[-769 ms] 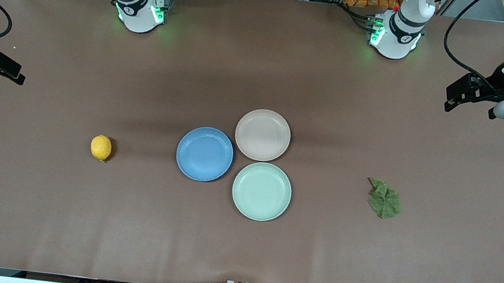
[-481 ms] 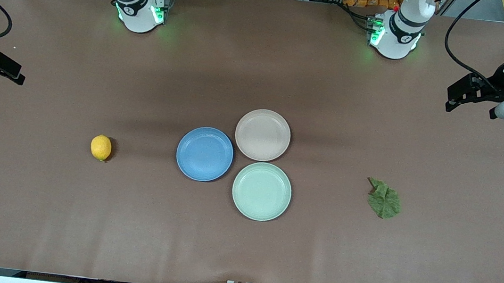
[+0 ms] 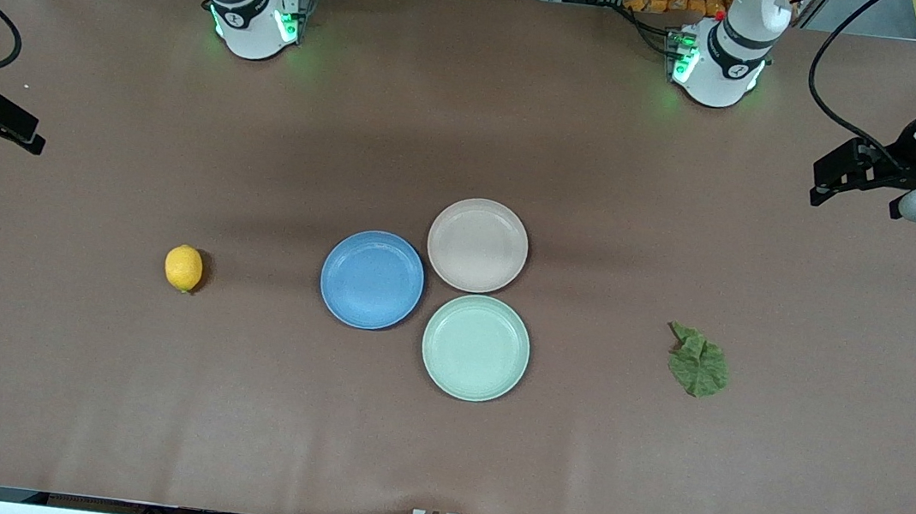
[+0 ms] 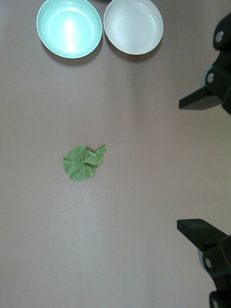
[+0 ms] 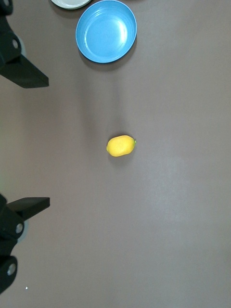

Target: Place lemon and lettuce in plates

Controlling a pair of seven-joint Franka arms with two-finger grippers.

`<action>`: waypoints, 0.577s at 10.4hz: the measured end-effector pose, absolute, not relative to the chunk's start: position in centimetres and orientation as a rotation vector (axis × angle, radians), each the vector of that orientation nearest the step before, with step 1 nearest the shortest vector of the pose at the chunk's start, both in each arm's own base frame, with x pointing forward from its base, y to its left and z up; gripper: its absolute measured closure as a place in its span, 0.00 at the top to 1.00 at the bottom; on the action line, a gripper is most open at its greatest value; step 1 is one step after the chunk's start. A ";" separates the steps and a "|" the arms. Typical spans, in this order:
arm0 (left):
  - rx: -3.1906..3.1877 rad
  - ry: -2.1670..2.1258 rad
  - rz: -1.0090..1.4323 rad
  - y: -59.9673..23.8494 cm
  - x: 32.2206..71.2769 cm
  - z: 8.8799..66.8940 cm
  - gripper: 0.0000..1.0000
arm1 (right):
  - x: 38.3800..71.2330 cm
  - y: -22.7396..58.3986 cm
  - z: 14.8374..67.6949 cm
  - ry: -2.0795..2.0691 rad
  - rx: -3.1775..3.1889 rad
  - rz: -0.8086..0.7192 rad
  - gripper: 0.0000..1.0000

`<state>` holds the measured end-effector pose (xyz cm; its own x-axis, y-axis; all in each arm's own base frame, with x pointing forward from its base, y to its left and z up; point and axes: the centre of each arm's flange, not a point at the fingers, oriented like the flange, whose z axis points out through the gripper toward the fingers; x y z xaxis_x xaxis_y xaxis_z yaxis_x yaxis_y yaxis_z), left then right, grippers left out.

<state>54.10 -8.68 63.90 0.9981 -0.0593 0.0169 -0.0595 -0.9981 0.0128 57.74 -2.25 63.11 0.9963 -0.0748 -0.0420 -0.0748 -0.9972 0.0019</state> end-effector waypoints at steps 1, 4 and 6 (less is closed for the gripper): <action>3.128 -0.098 0.004 -8.8 54.5 63.1 1.00 | 57.7 -2.3 63.1 -0.118 3.138 -0.068 1.00; 3.152 -0.114 -0.078 -9.2 56.8 59.1 1.00 | 57.9 -2.3 62.8 -0.119 3.138 -0.076 1.00; 3.145 -0.110 -0.107 -9.2 59.2 55.3 1.00 | 57.9 -2.3 62.6 -0.119 3.138 -0.091 1.00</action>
